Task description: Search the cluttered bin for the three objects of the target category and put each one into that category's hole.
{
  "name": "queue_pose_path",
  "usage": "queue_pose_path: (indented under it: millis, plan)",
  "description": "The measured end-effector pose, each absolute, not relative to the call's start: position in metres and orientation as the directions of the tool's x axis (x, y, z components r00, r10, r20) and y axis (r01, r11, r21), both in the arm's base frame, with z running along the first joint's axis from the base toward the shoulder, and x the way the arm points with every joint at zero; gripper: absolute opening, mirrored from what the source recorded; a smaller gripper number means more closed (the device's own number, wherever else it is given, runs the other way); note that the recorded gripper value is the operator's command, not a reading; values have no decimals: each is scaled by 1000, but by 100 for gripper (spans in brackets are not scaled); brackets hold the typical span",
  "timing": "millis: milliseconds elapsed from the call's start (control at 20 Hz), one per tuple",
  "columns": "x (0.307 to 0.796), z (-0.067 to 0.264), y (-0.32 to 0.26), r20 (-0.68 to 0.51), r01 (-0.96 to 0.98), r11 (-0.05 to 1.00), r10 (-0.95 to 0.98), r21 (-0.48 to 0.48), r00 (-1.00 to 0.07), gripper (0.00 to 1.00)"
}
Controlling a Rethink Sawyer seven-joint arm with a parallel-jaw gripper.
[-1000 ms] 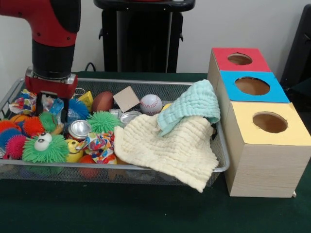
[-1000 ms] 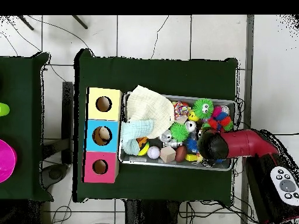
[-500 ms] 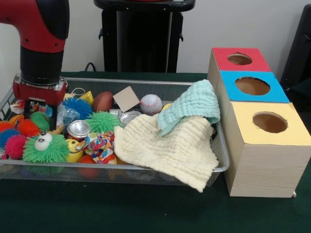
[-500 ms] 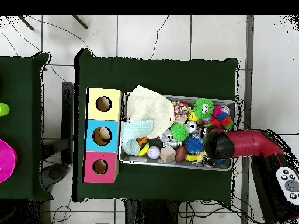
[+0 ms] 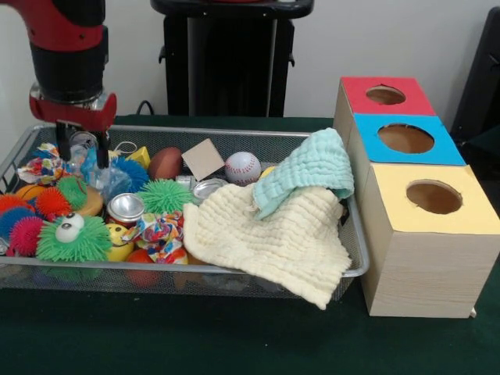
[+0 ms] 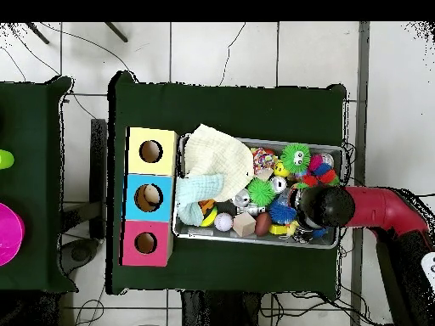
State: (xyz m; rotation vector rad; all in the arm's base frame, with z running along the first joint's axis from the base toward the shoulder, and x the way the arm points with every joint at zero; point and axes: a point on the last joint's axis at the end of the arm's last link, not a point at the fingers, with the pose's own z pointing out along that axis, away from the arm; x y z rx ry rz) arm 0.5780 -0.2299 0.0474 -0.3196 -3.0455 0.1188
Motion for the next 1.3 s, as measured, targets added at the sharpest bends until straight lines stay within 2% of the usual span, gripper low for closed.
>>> queue_pose_path:
  millis: [300, 600, 950, 1300]
  plan:
    - [589, 92, -211, 105, 230, 972, 234, -55, -966, 100]
    - [599, 114, -202, 76, 217, 975, 220, -50, -973, 100]
    - [597, 104, -198, 75, 210, 977, 212, -39, -974, 100]
    - [592, 69, -185, 15, 170, 985, 170, -5, -985, 100]
